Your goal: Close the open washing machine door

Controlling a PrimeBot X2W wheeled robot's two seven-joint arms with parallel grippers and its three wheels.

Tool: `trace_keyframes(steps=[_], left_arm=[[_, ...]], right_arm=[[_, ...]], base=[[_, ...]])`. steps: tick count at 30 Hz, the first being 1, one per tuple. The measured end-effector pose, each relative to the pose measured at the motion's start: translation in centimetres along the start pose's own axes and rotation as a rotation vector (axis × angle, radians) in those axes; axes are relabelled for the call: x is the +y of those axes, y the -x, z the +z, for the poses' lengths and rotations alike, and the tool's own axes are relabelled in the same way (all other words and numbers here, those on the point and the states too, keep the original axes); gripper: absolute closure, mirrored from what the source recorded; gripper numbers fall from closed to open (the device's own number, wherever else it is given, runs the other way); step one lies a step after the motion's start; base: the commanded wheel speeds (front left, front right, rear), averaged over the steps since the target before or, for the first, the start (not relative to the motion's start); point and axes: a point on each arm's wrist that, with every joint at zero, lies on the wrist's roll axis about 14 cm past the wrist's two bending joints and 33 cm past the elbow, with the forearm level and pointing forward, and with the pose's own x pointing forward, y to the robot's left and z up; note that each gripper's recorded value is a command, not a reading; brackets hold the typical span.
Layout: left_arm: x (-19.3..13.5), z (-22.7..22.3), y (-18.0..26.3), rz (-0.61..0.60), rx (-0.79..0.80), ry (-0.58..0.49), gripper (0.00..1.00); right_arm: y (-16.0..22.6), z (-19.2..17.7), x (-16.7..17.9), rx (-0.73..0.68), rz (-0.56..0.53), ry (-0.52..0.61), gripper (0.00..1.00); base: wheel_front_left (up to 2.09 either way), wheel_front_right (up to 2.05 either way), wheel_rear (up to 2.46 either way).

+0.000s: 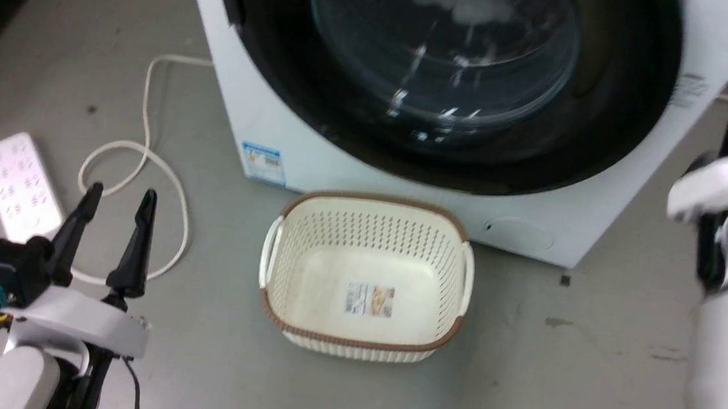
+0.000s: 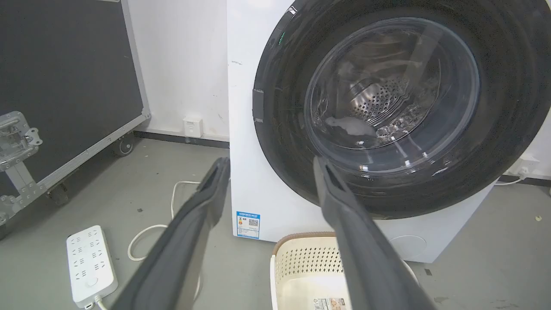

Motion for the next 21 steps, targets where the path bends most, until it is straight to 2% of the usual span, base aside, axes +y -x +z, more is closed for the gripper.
trace_keyframes(steps=[3,4,5,6,7,8,12,21], left_arm=[[-1.1,0.5,0.6,-0.018,-0.014,0.003,0.00],[-1.1,0.5,0.6,-0.018,-0.014,0.003,0.00],[-1.8,0.8,0.7,-0.031,-0.022,0.003,0.00],[-1.8,0.8,0.7,-0.031,-0.022,0.003,0.00],[-2.5,1.1,0.7,-0.047,-0.031,0.001,0.00],[-2.5,1.1,0.7,-0.047,-0.031,0.001,0.00],[-4.3,1.9,0.5,-0.084,-0.051,0.006,0.00],[-5.3,2.6,0.8,-0.098,-0.068,0.001,0.00]], right_arm=[[4.0,0.6,-1.0,-0.007,0.005,0.017,1.00],[4.0,0.6,-1.0,-0.007,0.005,0.017,1.00],[6.2,0.8,-1.9,-0.010,-0.004,0.027,1.00],[6.2,0.8,-1.9,-0.010,-0.004,0.027,1.00],[8.4,0.9,-2.8,-0.005,-0.011,0.056,1.00],[8.4,0.9,-2.8,-0.005,-0.011,0.056,1.00],[13.4,0.5,-4.5,0.039,-0.036,0.086,1.00],[18.5,-0.4,-4.0,0.091,-0.017,0.055,1.00]], base=[[0.00,0.00,0.00],[0.00,0.00,0.00],[0.00,0.00,0.00],[0.00,0.00,0.00],[0.00,0.00,0.00],[0.00,0.00,0.00],[0.00,0.00,0.00],[0.00,0.00,0.00]])
